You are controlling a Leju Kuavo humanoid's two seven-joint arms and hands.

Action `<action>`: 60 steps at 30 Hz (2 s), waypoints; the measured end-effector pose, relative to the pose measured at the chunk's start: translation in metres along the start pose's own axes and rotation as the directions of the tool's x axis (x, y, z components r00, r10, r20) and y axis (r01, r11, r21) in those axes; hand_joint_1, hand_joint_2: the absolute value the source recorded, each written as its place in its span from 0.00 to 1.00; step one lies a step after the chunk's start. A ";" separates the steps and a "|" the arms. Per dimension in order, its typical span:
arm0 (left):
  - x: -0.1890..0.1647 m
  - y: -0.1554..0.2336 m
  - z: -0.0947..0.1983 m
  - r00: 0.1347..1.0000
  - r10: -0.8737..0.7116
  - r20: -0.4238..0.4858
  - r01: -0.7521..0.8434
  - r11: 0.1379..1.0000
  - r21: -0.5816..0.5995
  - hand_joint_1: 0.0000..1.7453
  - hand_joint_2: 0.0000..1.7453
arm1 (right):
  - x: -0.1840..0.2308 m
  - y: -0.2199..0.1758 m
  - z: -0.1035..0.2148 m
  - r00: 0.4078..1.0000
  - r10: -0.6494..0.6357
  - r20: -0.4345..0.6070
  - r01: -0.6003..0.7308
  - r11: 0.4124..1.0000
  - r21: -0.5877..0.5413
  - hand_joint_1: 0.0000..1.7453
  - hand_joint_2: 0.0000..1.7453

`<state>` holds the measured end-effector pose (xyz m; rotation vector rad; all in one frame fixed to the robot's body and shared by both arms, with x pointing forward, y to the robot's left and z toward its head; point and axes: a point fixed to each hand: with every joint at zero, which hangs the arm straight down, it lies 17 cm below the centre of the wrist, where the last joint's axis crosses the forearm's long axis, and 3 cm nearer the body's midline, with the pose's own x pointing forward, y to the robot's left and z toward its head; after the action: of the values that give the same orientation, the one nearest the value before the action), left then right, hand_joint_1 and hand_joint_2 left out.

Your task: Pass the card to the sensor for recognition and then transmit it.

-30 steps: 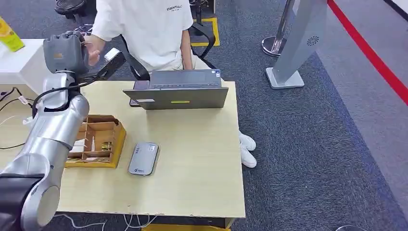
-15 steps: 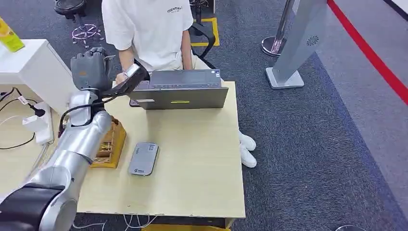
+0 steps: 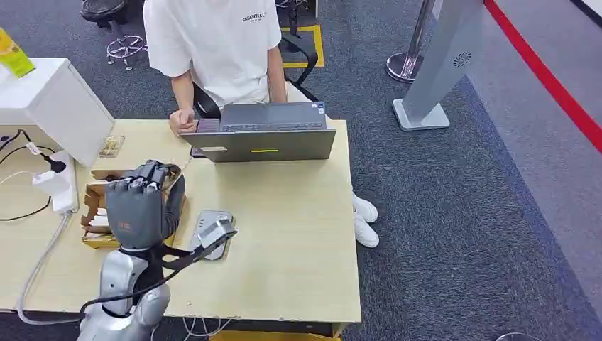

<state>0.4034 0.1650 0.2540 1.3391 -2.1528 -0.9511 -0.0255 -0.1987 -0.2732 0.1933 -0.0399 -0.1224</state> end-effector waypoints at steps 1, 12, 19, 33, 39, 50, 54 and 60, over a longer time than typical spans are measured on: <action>0.005 0.001 0.006 1.000 0.002 0.001 -0.002 1.000 -0.011 1.00 1.00 | 0.000 0.001 0.000 1.000 -0.004 0.000 0.004 1.000 0.000 0.00 0.00; -0.028 -0.083 0.039 0.988 -0.092 -0.128 0.048 0.949 -0.311 1.00 1.00 | 0.001 0.005 0.000 1.000 -0.028 -0.004 0.028 1.000 0.004 0.00 0.00; -0.052 -0.140 0.050 0.974 -0.153 -0.167 0.061 0.889 -0.455 1.00 1.00 | 0.000 0.005 0.000 1.000 -0.008 -0.018 0.008 1.000 0.005 0.00 0.00; -0.040 -0.200 0.096 0.974 -0.118 -0.193 -0.039 0.755 -0.655 1.00 1.00 | 0.001 0.005 0.000 1.000 -0.014 -0.021 0.015 1.000 0.005 0.00 0.00; -0.023 -0.213 0.120 0.978 -0.108 -0.179 -0.053 0.701 -0.712 1.00 1.00 | 0.002 0.005 0.000 0.999 -0.037 -0.019 0.037 0.999 0.004 0.00 0.00; 0.011 -0.209 0.139 0.988 -0.069 -0.138 -0.052 0.690 -0.722 1.00 1.00 | 0.004 0.004 -0.001 0.999 -0.051 -0.011 0.051 0.999 0.000 0.00 0.00; 0.009 -0.208 0.139 0.986 -0.071 -0.151 -0.061 0.688 -0.723 1.00 1.00 | 0.004 0.004 -0.001 0.998 -0.057 -0.011 0.057 0.998 0.000 0.00 0.00; 0.002 -0.200 0.123 0.980 -0.057 -0.190 -0.086 0.739 -0.668 1.00 1.00 | 0.003 0.004 -0.001 0.999 -0.047 -0.012 0.047 0.999 0.001 0.00 0.00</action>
<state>0.4414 0.1436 0.0229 0.9828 -1.4278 -1.3545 -0.0218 -0.1952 -0.2729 0.1960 -0.0233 -0.1678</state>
